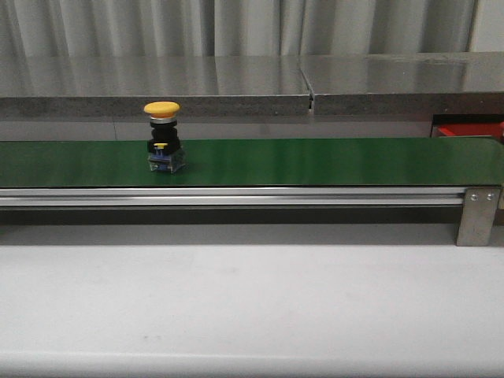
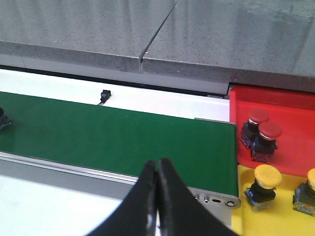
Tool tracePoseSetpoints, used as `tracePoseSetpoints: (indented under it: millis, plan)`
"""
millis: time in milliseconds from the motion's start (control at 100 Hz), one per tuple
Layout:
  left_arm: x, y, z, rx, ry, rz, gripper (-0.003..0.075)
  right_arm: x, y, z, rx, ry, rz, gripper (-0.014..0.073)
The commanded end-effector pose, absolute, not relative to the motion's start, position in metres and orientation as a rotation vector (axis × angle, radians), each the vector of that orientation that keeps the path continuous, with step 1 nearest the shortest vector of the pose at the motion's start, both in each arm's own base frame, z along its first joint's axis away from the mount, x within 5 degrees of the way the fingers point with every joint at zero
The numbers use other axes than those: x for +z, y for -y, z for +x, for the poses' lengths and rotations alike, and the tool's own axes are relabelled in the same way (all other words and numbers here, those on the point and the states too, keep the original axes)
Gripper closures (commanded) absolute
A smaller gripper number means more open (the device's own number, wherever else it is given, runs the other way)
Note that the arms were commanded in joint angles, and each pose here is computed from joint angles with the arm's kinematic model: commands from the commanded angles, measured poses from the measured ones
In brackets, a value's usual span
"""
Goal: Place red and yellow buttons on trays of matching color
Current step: 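Set the red button on the belt and open the left gripper, then lower the right gripper toward the yellow button carried along the belt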
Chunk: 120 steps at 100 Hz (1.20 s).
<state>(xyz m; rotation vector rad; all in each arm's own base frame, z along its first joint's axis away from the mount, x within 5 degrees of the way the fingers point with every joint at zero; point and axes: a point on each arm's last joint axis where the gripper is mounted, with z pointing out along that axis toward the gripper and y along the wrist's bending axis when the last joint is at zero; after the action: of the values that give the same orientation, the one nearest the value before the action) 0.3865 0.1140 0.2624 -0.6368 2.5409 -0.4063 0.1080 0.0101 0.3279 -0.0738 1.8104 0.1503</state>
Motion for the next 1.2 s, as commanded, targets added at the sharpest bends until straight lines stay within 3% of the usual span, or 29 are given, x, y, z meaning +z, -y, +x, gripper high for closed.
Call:
tracePoseSetpoints:
  millis: [0,170,260,330,500,940,1190]
  plan:
    - [0.305,-0.108,0.381,-0.391,-2.416,-0.583,0.0192,0.340,-0.008,0.109,0.126,-1.741,-0.052,0.0671]
    - [0.327,-0.106,0.370,-0.314,-2.379,-0.494,0.0201,0.340,-0.008,0.109,0.126,-1.740,-0.051,0.0671]
    - [0.343,-0.099,0.363,-0.290,-2.351,-0.415,0.0263,0.340,-0.008,0.109,0.126,-1.740,-0.051,0.0671]
    - [0.355,-0.090,0.358,-0.282,-2.329,-0.364,0.0368,0.340,-0.008,0.109,0.126,-1.740,-0.051,0.0671]
    - [0.377,-0.059,0.348,-0.268,-2.299,-0.196,0.0743,0.340,-0.008,0.109,0.126,-1.740,-0.051,0.0671]
    - [0.402,0.027,0.307,-0.237,-2.237,0.161,0.0741,0.340,-0.008,0.109,0.126,-1.741,-0.052,0.0671]
    - [0.401,0.045,0.265,-0.267,-2.177,0.226,0.0741,0.340,-0.007,0.109,0.124,-1.738,-0.050,0.0671]
